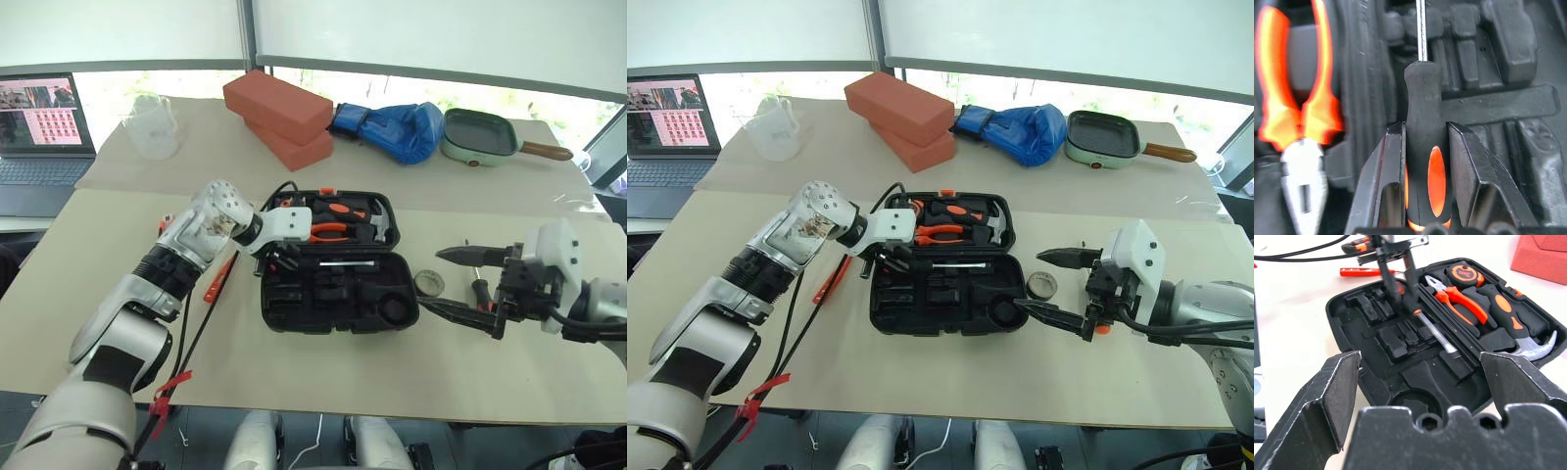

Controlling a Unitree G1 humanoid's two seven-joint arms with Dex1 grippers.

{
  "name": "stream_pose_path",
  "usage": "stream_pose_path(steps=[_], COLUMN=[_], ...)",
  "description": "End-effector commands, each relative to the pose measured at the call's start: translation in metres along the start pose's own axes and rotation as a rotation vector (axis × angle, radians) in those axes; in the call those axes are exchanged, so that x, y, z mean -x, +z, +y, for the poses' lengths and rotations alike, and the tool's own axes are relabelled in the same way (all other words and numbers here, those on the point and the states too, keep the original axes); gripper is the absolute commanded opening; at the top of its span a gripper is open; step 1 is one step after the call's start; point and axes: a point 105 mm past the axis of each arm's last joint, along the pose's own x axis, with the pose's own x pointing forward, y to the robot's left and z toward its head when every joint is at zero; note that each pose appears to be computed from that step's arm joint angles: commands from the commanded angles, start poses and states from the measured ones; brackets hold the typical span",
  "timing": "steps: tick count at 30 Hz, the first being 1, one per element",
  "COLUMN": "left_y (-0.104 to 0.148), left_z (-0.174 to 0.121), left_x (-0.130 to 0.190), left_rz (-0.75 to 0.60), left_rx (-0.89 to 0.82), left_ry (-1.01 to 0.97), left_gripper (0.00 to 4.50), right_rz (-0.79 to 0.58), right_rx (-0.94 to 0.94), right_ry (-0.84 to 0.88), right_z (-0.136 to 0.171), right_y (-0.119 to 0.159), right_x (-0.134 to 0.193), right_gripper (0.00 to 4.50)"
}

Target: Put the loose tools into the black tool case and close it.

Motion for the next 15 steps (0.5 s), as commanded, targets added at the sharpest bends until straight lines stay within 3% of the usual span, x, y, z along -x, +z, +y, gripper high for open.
stream_pose_path(steps=[1,2,3,10,15], left_y=[0.01,0.01,0.01,0.028,0.043], left_z=[0.007,0.007,0.007,0.009,0.012], left_x=[0.006,0.006,0.007,0.024,0.031], left_rz=[-0.018,-0.018,-0.019,-0.059,-0.097], left_rx=[-0.019,-0.018,-0.021,-0.052,-0.056], left_ry=[0.035,0.037,0.035,0.05,0.06], left_gripper=[1.3,1.8,1.93,4.42,4.48], right_rz=[-0.034,-0.035,-0.037,-0.043,-0.045], right_rx=[0.037,0.037,0.036,0.03,0.028], right_ry=[-0.017,-0.017,-0.017,-0.015,-0.013], right_z=[0.0,0.0,0.0,-0.001,-0.002], right_y=[0.013,0.013,0.013,0.013,0.013], right_x=[0.003,0.003,0.003,0.003,0.002], right_gripper=[4.5,4.5,4.5,4.5,4.5])
